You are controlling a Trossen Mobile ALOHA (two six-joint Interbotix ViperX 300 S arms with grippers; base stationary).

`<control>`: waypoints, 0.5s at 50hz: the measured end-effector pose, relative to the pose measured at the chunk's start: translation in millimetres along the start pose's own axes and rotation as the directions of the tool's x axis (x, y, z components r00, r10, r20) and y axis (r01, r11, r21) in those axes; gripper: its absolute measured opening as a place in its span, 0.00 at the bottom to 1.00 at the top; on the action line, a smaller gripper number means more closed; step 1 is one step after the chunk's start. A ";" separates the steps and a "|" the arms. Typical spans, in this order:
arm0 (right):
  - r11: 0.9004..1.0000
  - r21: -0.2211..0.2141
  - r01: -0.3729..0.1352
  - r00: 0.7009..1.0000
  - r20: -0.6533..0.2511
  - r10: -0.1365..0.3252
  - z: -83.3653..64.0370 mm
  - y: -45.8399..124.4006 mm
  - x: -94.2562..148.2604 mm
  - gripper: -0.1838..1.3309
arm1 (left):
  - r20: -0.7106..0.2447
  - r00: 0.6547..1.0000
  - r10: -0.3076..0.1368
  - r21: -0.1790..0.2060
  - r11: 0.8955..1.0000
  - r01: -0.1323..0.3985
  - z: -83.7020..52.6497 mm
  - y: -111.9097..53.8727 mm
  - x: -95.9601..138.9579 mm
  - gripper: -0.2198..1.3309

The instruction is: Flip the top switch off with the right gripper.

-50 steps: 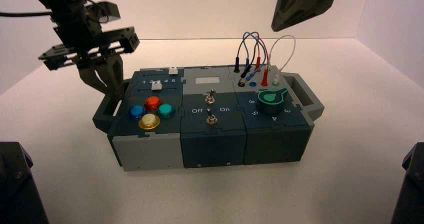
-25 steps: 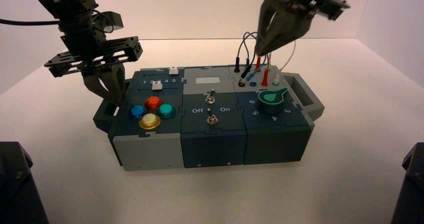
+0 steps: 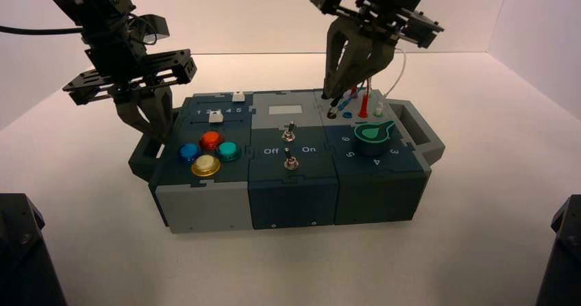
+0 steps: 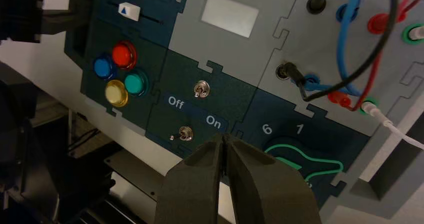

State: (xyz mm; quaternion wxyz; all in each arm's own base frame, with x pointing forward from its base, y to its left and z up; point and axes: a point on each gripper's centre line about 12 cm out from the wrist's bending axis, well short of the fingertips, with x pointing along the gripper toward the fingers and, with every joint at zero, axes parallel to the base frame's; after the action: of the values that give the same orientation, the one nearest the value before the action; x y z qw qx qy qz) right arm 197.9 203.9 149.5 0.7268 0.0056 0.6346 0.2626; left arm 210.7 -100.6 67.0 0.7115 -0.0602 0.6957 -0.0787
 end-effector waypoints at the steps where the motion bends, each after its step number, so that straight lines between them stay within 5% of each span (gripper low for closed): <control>1: 1.000 -0.001 0.001 1.000 -0.005 -0.001 0.0 0.2 1.1 0.03 | 0.001 1.000 0.000 0.002 1.000 0.000 0.0 -0.3 0.1 0.03; 25: 0.998 0.051 0.025 0.994 -0.106 -0.019 4.8 -4.8 35.1 0.03 | 0.017 1.000 0.010 0.023 1.000 -0.011 4.1 -3.1 6.7 0.04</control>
State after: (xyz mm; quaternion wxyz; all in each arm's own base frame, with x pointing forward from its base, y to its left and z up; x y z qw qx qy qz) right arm 206.2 214.9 116.6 0.6948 0.0038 0.6787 0.2378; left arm 214.8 -105.0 61.2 0.7182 -0.0488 0.6892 -0.0826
